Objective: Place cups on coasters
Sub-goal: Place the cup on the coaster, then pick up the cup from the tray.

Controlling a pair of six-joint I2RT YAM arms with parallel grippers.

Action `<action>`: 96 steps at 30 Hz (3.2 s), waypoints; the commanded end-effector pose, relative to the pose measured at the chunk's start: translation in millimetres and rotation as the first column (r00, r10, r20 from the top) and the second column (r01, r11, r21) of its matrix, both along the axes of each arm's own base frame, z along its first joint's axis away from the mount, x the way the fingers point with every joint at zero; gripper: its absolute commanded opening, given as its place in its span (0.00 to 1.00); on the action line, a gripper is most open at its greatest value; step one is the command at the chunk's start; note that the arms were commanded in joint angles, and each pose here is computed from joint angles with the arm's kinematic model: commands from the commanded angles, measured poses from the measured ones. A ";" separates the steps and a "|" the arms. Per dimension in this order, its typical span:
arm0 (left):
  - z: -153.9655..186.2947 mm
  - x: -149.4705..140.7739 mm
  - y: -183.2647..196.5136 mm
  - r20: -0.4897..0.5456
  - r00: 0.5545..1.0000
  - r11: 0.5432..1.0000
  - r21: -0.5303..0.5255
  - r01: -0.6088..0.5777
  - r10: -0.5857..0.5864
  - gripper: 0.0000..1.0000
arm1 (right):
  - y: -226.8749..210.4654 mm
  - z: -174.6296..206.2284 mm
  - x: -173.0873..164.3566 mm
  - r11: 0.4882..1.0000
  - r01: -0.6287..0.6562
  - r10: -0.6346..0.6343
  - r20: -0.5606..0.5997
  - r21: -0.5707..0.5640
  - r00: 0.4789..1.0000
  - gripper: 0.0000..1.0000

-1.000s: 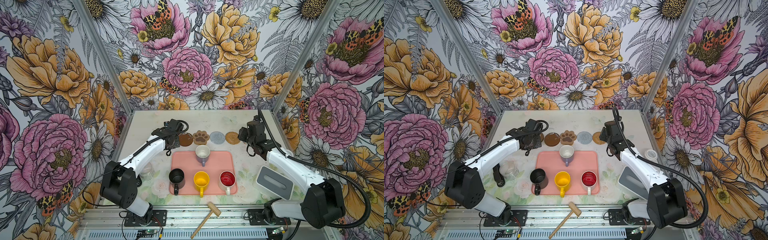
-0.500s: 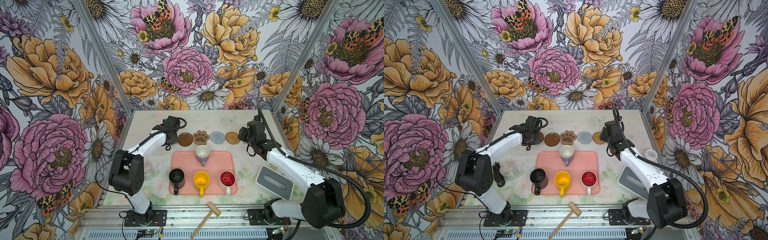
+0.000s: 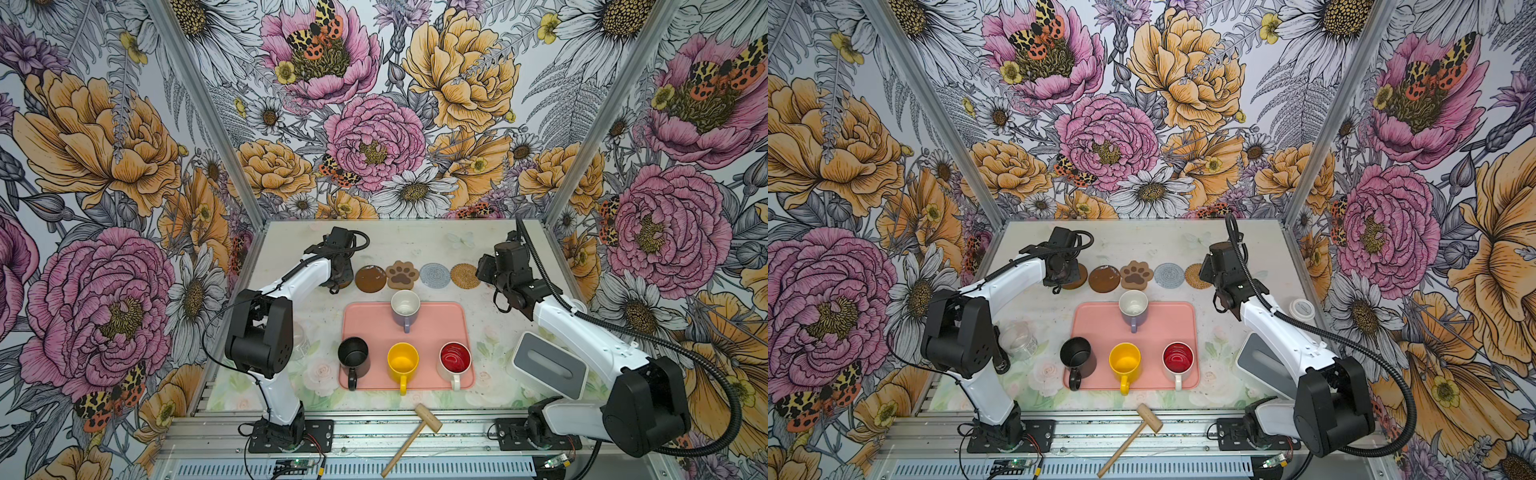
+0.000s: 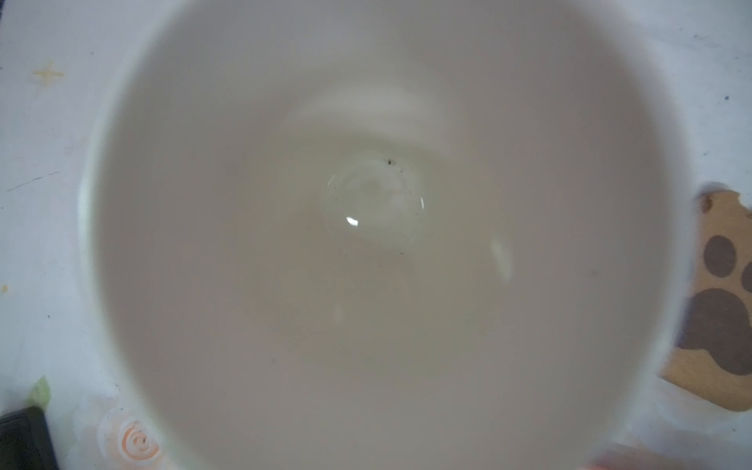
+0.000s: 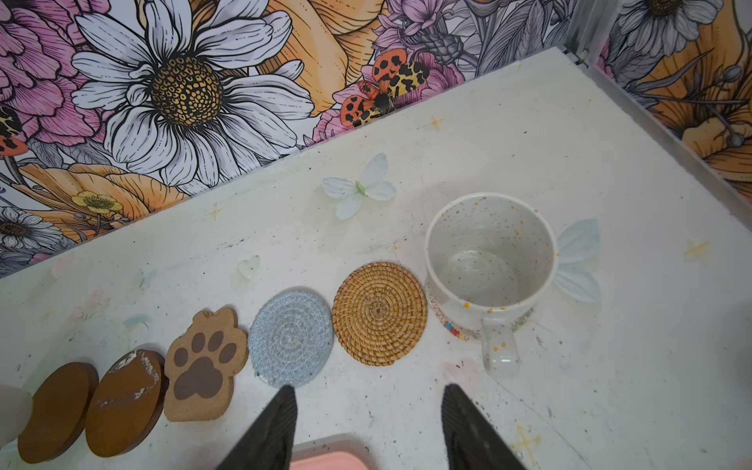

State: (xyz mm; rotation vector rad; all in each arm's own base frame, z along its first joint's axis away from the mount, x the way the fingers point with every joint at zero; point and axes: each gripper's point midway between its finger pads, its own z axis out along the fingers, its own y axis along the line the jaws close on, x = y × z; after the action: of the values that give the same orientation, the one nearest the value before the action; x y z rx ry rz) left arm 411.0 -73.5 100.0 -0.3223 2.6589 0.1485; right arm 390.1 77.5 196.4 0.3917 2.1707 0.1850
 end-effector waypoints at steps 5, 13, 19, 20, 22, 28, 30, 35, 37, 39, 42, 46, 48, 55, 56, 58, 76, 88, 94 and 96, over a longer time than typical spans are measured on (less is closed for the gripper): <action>11.9 22.3 -4.9 0.073 0.997 1.000 -0.021 0.006 -0.005 0.00 | -0.5 -0.2 2.1 1.000 -0.001 0.001 0.008 0.008 1.000 0.59; -5.2 22.6 -4.4 0.034 0.999 1.000 -0.011 0.005 -0.004 0.00 | 0.0 -0.9 2.0 1.000 -0.002 0.002 0.005 0.008 1.000 0.59; -12.3 22.7 -1.8 0.019 1.000 1.000 -0.008 -0.008 0.009 0.00 | -0.8 -1.1 2.3 1.000 0.000 0.000 0.005 0.008 1.000 0.59; -14.2 22.5 -2.3 0.015 1.000 1.000 -0.006 -0.007 0.007 0.00 | -1.0 -1.4 2.0 1.000 0.000 0.000 0.004 0.008 1.000 0.59; -15.3 22.2 -2.3 0.012 1.000 1.000 -0.006 -0.008 0.008 0.00 | -0.8 -1.7 1.9 1.000 -0.002 0.002 0.003 0.007 1.000 0.59; -14.4 22.2 -2.2 0.013 1.000 1.000 -0.011 -0.011 0.011 0.00 | -1.4 -1.5 1.7 1.000 0.000 0.000 0.004 0.007 1.000 0.59; -13.9 21.9 -2.4 0.013 1.000 1.000 -0.010 -0.009 0.009 0.00 | -1.3 -2.0 1.7 1.000 -0.001 0.001 0.003 0.007 1.000 0.59; -13.0 22.3 -3.5 0.014 1.000 1.000 -0.017 -0.007 0.007 0.00 | -1.4 -1.7 1.7 1.000 -0.001 0.001 0.004 0.009 1.000 0.59; -13.6 22.1 -3.4 0.012 1.000 1.000 -0.017 -0.007 0.007 0.00 | -1.4 -1.3 1.5 1.000 -0.002 0.002 0.005 0.009 1.000 0.59; -14.0 22.0 -4.1 0.011 1.000 1.000 -0.020 -0.005 0.005 0.02 | -1.8 -1.3 1.6 1.000 0.000 0.000 0.005 0.009 1.000 0.59; -14.2 21.6 -4.7 0.008 1.000 1.000 -0.023 -0.003 0.003 0.07 | -1.6 -0.4 1.9 1.000 0.000 0.000 0.007 0.009 1.000 0.59; -13.1 21.3 -4.7 0.008 1.000 1.000 -0.022 0.000 0.000 0.13 | -1.6 -0.9 2.2 1.000 -0.001 0.001 0.005 0.011 1.000 0.59; -12.4 21.5 -4.7 0.010 1.000 1.000 -0.023 0.002 -0.002 0.17 | -1.4 -0.9 2.3 1.000 -0.002 0.002 0.005 0.010 1.000 0.59; -8.7 22.0 -4.9 0.016 1.000 1.000 -0.023 0.006 -0.006 0.25 | -1.0 -0.9 2.0 1.000 -0.004 0.004 0.005 0.012 1.000 0.59; -7.9 22.4 -5.0 0.019 1.000 1.000 -0.022 0.006 -0.006 0.26 | -1.1 -0.4 2.3 1.000 -0.004 0.004 0.006 0.012 1.000 0.59; -7.4 21.9 -4.9 0.018 1.000 1.000 -0.022 0.007 -0.007 0.28 | -1.1 -0.7 2.1 1.000 -0.004 0.004 0.005 0.012 1.000 0.59; 75.7 7.2 -13.9 0.203 0.979 0.996 -0.080 0.036 -0.019 0.30 | 9.1 8.5 -0.7 0.998 -0.037 0.036 0.024 0.048 0.999 0.58; 171.5 2.3 -46.2 0.473 0.879 0.994 -0.049 0.094 -0.060 0.54 | 81.1 33.8 -11.8 0.968 -0.231 0.225 0.064 0.096 0.972 0.58; 155.3 -5.7 -61.7 0.506 0.859 0.989 -0.071 0.131 -0.077 0.59 | 133.9 27.7 -24.9 0.936 -0.341 0.341 0.009 0.084 0.940 0.58; 145.5 -6.7 -67.6 0.506 0.857 0.985 -0.076 0.156 -0.096 0.59 | 149.8 22.2 -28.8 0.927 -0.370 0.372 -0.021 0.063 0.928 0.58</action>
State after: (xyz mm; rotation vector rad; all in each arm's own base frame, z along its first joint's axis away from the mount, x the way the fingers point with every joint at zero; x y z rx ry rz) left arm 401.0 -133.3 252.1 -0.2037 2.1937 -0.1013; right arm 365.9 211.7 222.4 0.0456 2.2179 0.4660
